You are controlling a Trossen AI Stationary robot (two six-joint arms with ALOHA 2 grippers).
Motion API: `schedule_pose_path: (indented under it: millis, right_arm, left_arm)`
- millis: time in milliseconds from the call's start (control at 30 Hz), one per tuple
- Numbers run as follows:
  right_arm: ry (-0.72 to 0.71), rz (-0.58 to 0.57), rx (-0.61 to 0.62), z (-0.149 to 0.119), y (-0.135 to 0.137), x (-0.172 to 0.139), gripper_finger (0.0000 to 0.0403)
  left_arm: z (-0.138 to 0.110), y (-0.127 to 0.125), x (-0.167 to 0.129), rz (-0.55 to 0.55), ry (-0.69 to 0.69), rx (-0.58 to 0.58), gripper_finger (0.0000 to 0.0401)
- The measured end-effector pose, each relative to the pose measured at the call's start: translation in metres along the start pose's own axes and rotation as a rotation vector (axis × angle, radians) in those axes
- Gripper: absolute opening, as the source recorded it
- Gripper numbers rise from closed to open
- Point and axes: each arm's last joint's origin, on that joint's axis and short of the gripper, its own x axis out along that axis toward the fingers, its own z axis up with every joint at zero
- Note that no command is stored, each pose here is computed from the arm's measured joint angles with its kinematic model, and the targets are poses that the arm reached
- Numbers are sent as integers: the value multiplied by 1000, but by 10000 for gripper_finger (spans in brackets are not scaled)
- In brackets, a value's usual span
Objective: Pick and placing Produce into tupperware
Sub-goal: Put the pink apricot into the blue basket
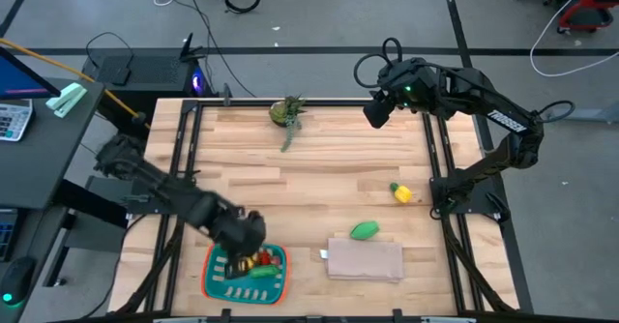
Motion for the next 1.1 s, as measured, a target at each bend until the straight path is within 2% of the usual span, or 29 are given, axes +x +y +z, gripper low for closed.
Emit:
schedule_pose_path:
  millis: [133,333,467,667,900,1100]
  right_arm:
    - [0,0,0,0,0,0,178]
    - [0,0,12,0,0,0,178]
    - [0,3,60,0,0,0,178]
    - [2,4,111,0,0,0,178]
    - [9,18,102,-2,3,-2,178]
    - [6,56,72,-5,13,-7,178]
  left_arm:
    - [-14,-18,19,33,53,-37,41]
    - [-32,-41,56,82,132,-24,34]
    - [-39,-51,77,61,196,-19,50]
    - [-40,-51,96,97,248,-19,73]
    - [-38,-48,114,132,281,28,66]
    - [-32,-44,114,135,284,25,69]
